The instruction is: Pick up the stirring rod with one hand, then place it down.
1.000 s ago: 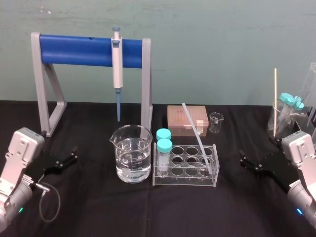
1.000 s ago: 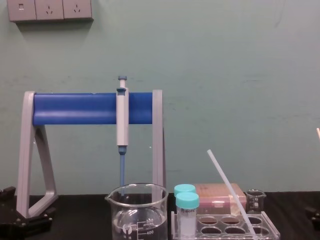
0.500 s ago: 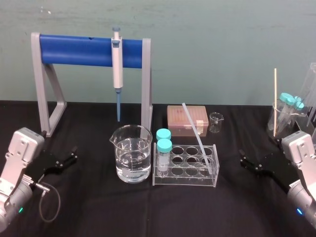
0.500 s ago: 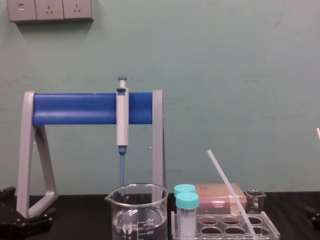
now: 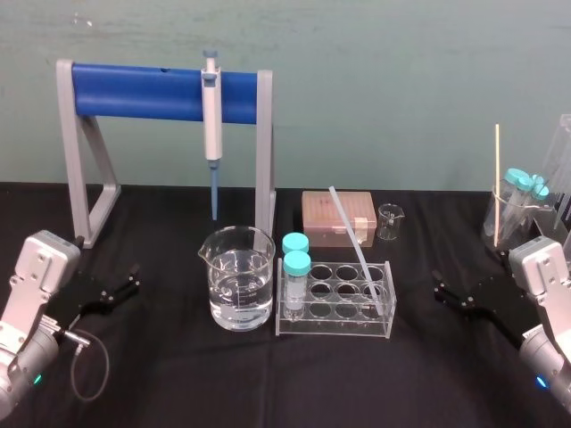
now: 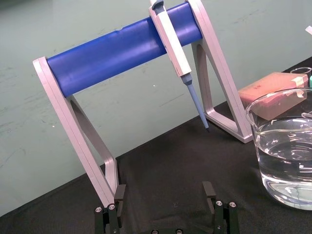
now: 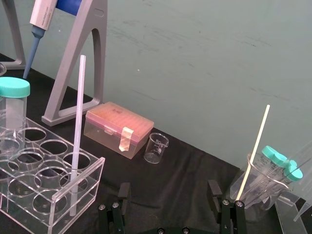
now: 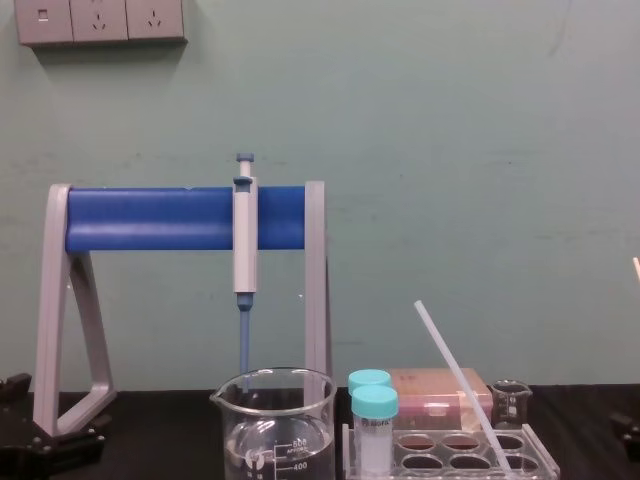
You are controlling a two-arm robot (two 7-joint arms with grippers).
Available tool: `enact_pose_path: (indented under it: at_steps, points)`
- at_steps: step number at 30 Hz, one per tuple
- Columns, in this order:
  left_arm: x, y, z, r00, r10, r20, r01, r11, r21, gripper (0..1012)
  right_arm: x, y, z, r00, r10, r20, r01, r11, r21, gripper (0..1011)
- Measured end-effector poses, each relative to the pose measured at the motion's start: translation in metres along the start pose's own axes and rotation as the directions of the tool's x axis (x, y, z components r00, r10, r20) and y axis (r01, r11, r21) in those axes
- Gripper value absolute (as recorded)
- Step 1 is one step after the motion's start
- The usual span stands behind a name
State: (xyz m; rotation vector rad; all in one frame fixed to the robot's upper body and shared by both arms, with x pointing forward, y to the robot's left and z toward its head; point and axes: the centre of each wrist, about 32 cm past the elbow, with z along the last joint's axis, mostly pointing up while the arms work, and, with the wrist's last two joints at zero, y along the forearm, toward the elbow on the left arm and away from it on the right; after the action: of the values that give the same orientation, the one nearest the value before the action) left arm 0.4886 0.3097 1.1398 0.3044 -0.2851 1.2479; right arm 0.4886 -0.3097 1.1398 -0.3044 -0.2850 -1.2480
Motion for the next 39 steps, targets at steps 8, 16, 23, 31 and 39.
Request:
enact_pose_path:
  at_steps: [8, 16, 23, 31, 39]
  points:
    - [0.0, 0.0, 0.0, 1.0, 0.0, 0.0, 0.0, 1.0, 0.0, 1000, 0.0038, 0.002, 0.001, 1.0, 0.005, -0.009, -0.005, 1.0, 0.002, 1003]
    - [0.0, 0.0, 0.0, 1.0, 0.0, 0.0, 0.0, 1.0, 0.0, 1000, 0.022, 0.008, 0.008, 0.998, 0.055, -0.027, -0.055, 0.998, 0.023, 1003]
    - [0.0, 0.0, 0.0, 1.0, 0.0, 0.0, 0.0, 1.0, 0.0, 1000, 0.0362, 0.015, 0.015, 0.994, 0.105, -0.026, -0.103, 0.993, 0.059, 1003]
    - [0.0, 0.0, 0.0, 1.0, 0.0, 0.0, 0.0, 1.0, 0.0, 1000, 0.0476, 0.028, 0.022, 0.984, 0.175, -0.021, -0.173, 0.981, 0.089, 1003]
    - [0.0, 0.0, 0.0, 1.0, 0.0, 0.0, 0.0, 1.0, 0.0, 1000, 0.0541, 0.046, 0.027, 0.967, 0.254, -0.035, -0.249, 0.963, 0.104, 1003]
